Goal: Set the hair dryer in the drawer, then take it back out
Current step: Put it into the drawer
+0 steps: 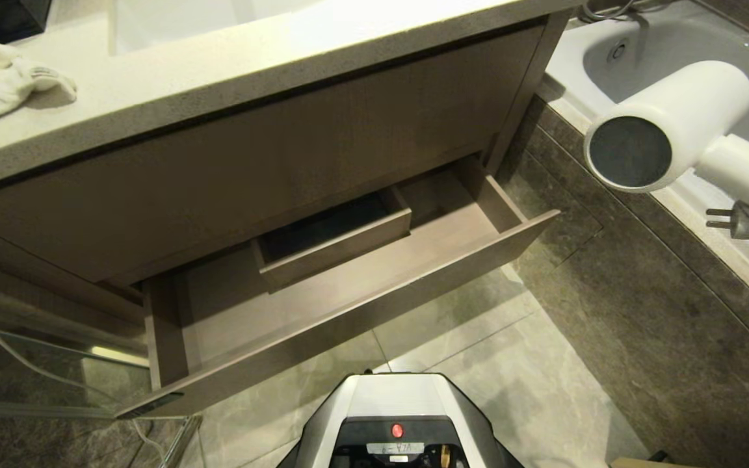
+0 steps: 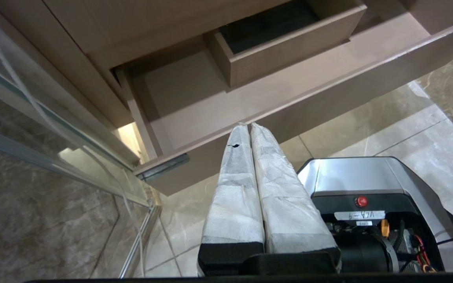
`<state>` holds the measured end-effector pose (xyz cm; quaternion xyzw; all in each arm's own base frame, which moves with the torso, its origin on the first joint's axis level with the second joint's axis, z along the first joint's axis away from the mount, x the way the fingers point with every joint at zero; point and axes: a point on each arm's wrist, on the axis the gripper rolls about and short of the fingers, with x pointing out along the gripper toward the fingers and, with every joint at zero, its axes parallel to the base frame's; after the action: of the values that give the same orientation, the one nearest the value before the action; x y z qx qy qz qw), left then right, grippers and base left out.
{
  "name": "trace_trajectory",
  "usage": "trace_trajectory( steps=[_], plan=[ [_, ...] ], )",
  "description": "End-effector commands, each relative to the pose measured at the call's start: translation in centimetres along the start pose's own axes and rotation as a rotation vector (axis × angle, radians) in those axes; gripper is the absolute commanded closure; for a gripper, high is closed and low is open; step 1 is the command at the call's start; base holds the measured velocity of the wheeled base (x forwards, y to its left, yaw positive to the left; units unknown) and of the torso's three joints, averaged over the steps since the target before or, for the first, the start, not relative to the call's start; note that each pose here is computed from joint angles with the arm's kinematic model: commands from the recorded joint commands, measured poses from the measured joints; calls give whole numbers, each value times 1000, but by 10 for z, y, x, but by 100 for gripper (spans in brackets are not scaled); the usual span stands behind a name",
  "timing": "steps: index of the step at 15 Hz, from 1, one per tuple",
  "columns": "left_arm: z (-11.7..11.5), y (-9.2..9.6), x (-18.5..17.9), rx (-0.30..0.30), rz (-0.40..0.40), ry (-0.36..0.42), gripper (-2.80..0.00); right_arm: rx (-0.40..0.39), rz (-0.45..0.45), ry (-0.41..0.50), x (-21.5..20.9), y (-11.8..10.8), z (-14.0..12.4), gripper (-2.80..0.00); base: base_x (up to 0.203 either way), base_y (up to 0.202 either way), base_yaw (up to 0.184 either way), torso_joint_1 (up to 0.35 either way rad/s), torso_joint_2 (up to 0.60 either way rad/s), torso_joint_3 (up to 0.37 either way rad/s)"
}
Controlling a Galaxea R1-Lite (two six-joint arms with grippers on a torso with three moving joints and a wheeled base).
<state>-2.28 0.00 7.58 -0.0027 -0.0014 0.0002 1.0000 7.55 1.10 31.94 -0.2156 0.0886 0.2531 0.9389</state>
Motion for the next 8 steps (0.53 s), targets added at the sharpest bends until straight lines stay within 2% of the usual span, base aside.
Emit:
trace_trajectory(
  steps=[1, 4, 8],
  plan=[
    [0, 0, 0, -1, 1, 0, 0, -4, 3, -3, -2, 1, -1, 0, 0, 0, 0, -281, 432, 119],
    [0, 0, 0, -1, 1, 0, 0, -5, 1, -7, -3, 2, 0, 0, 0, 0, 0, -139, 392, 236],
    [0, 0, 0, -1, 1, -1, 0, -6, -3, -9, -4, 3, 0, 0, 0, 0, 0, -36, 414, 391]
  ],
)
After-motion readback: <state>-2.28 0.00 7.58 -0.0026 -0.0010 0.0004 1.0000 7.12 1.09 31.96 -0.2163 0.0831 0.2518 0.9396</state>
